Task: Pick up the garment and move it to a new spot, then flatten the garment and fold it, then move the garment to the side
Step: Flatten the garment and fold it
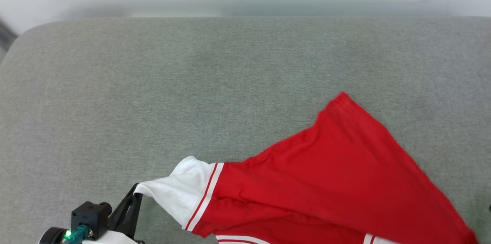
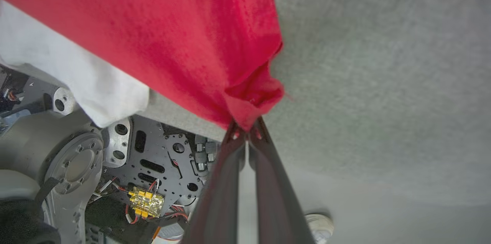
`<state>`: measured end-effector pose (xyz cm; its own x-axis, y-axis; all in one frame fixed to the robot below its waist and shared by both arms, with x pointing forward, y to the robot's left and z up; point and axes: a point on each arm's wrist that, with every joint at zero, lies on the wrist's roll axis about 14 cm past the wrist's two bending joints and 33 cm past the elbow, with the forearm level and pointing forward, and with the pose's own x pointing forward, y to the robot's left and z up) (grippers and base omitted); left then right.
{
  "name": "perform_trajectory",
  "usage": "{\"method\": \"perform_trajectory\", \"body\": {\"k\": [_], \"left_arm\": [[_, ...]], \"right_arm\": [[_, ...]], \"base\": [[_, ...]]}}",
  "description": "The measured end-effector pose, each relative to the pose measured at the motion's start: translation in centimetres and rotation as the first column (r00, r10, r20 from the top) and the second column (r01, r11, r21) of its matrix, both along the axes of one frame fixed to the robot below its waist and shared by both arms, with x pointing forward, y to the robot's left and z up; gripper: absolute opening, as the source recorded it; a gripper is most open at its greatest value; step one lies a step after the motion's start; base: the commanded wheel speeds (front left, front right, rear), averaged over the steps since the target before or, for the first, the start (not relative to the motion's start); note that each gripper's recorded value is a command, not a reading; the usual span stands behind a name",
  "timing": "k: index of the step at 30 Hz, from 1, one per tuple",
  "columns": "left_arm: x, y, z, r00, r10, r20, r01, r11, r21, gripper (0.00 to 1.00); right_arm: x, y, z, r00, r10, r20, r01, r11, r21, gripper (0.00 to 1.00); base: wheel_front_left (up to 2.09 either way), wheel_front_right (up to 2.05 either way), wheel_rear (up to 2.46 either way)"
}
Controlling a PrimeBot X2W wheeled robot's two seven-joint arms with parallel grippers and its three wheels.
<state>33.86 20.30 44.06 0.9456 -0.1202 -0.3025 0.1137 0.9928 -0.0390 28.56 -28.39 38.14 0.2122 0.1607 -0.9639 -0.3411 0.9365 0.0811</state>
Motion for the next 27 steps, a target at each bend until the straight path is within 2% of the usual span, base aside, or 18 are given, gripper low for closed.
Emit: {"method": "perform_trajectory", "body": {"k": [3, 6, 8, 12, 16, 19, 23, 27], "left_arm": [[0.2, -0.3, -0.3, 1.000, -0.010, -0.009, 0.010, 1.000, -0.002, 0.00], [0.4, -0.5, -0.5, 1.000, -0.019, -0.013, 0.019, 1.000, -0.004, 0.00], [0.5, -0.6, -0.5, 1.000, -0.023, -0.012, 0.023, 1.000, -0.004, 0.00], [0.5, -0.7, -0.5, 1.000, -0.028, -0.011, 0.028, 1.000, -0.004, 0.00], [0.6, -0.8, -0.5, 0.999, -0.032, -0.012, 0.032, 0.999, -0.005, 0.00], [1.1, -0.9, -0.5, 0.999, -0.033, -0.010, 0.033, 0.999, -0.005, 0.00], [1.7, -1.0, -0.7, 0.999, -0.038, -0.008, 0.038, 0.999, -0.002, 0.00], [2.4, -0.9, -1.0, 0.999, -0.031, -0.012, 0.031, 1.000, -0.005, 0.00]], "right_arm": [[-2.5, 0.2, -1.5, 0.998, -0.049, -0.045, 0.051, 0.998, 0.027, 0.00], [-2.7, 0.0, -1.8, 0.996, -0.088, -0.024, 0.089, 0.995, 0.035, 0.00], [-1.9, -0.5, -1.3, 0.994, -0.112, 0.019, 0.111, 0.993, 0.034, 1.00], [1.8, -0.4, 1.5, 0.981, -0.111, 0.158, 0.104, 0.993, 0.054, 1.00], [7.6, 0.1, 6.6, 0.933, -0.092, 0.349, 0.068, 0.995, 0.079, 1.00], [11.2, 1.0, 10.0, 0.897, -0.037, 0.441, 0.010, 0.998, 0.064, 1.00], [14.8, 3.1, 12.8, 0.869, 0.065, 0.490, -0.081, 0.997, 0.011, 1.00], [17.5, 5.8, 12.8, 0.872, 0.173, 0.459, -0.170, 0.984, -0.048, 1.00]], "base": [[0.00, 0.00, 0.00], [0.00, 0.00, 0.00], [0.00, 0.00, 0.00], [0.00, 0.00, 0.00], [0.00, 0.00, 0.00], [0.00, 0.00, 0.00], [0.00, 0.00, 0.00], [0.00, 0.00, 0.00]]}}
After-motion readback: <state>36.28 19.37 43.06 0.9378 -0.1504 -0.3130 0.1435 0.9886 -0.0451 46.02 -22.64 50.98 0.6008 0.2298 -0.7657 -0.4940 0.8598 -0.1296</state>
